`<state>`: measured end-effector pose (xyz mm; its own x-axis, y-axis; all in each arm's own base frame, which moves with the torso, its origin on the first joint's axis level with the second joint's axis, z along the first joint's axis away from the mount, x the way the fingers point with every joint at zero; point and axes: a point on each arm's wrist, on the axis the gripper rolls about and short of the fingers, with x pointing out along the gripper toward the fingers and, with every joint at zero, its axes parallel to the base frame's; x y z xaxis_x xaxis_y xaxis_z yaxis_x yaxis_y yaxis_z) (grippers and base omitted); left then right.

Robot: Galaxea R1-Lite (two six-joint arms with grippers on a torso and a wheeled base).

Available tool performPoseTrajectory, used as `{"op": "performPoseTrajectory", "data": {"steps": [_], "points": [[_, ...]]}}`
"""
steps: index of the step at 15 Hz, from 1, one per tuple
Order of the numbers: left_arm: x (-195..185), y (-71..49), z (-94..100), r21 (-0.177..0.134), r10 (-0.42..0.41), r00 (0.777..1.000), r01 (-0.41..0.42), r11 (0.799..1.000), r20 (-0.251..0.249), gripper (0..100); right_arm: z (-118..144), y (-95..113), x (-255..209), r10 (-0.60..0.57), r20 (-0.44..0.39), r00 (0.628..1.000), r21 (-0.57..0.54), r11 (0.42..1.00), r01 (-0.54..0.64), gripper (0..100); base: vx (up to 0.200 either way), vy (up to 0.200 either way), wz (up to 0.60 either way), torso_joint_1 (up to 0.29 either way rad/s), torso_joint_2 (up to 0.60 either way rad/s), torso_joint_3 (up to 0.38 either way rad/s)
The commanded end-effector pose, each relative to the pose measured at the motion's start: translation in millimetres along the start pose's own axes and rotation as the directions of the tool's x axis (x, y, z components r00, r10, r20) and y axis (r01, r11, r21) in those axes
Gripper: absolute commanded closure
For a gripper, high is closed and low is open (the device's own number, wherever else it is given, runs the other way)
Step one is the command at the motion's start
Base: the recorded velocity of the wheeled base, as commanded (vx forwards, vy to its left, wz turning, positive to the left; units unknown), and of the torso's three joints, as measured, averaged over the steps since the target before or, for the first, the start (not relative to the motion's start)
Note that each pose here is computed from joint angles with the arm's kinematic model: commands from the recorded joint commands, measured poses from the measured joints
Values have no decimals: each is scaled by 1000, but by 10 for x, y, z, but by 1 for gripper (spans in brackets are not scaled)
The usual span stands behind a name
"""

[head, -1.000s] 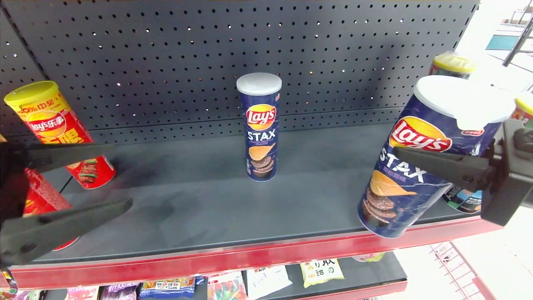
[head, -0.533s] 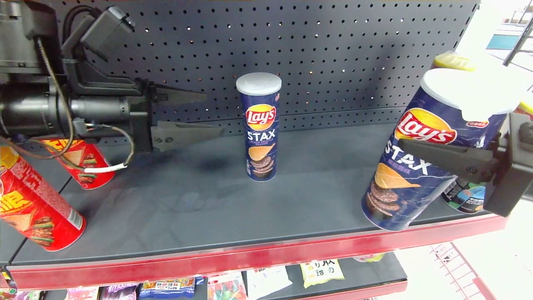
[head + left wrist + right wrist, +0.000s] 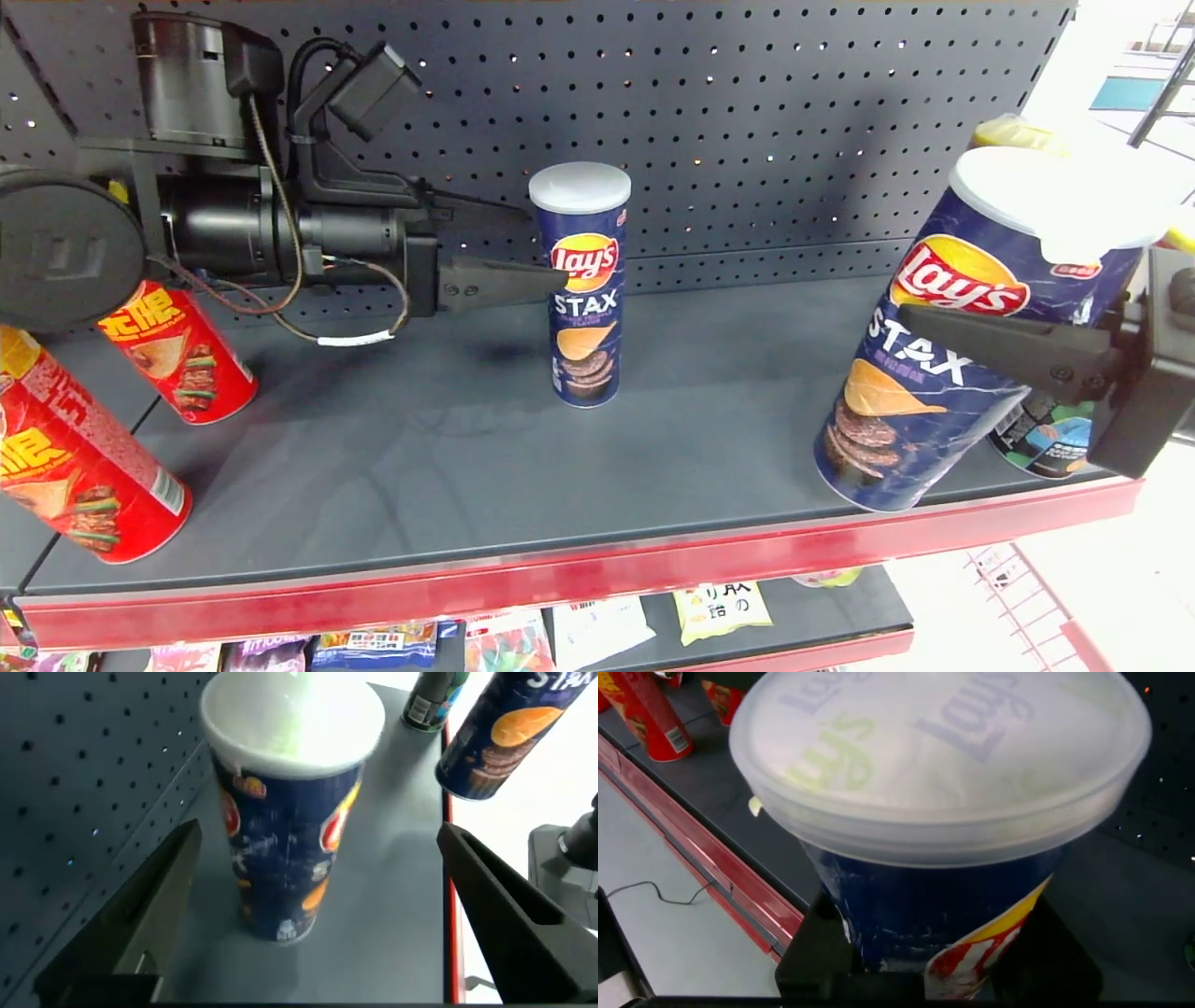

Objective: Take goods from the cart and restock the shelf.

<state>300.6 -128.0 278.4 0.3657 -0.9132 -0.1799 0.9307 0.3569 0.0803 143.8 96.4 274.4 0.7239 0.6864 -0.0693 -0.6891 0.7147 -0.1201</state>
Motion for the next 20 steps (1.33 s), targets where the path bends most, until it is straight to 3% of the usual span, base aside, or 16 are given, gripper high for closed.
{"op": "performPoseTrajectory", "data": {"steps": [1, 10, 16, 20], "points": [[102, 0, -36, -9, -18, 1000, 18, 1000, -10, 0, -1, 1, -1, -1, 0, 1000, -1, 1000, 1, 100, 0, 0, 0, 0, 0, 0], [354, -13, -65, -38, -53, 998, 52, 998, -21, 0, -8, 2, -5, 0, -1, 1000, 0, 1000, 0, 100, 0, 0, 0, 0, 0, 0], [220, 235, -176, -62, 9, 999, -11, 998, -33, 0, 9, 4, -27, -2, 7, 1000, -2, 1000, 2, 100, 0, 0, 0, 0, 0, 0], [315, 414, -217, -26, -101, 994, 102, 994, 40, 0, 14, 6, -43, -7, 11, 1000, -3, 1000, 7, 100, 0, 0, 0, 0, 0, 0]]}}
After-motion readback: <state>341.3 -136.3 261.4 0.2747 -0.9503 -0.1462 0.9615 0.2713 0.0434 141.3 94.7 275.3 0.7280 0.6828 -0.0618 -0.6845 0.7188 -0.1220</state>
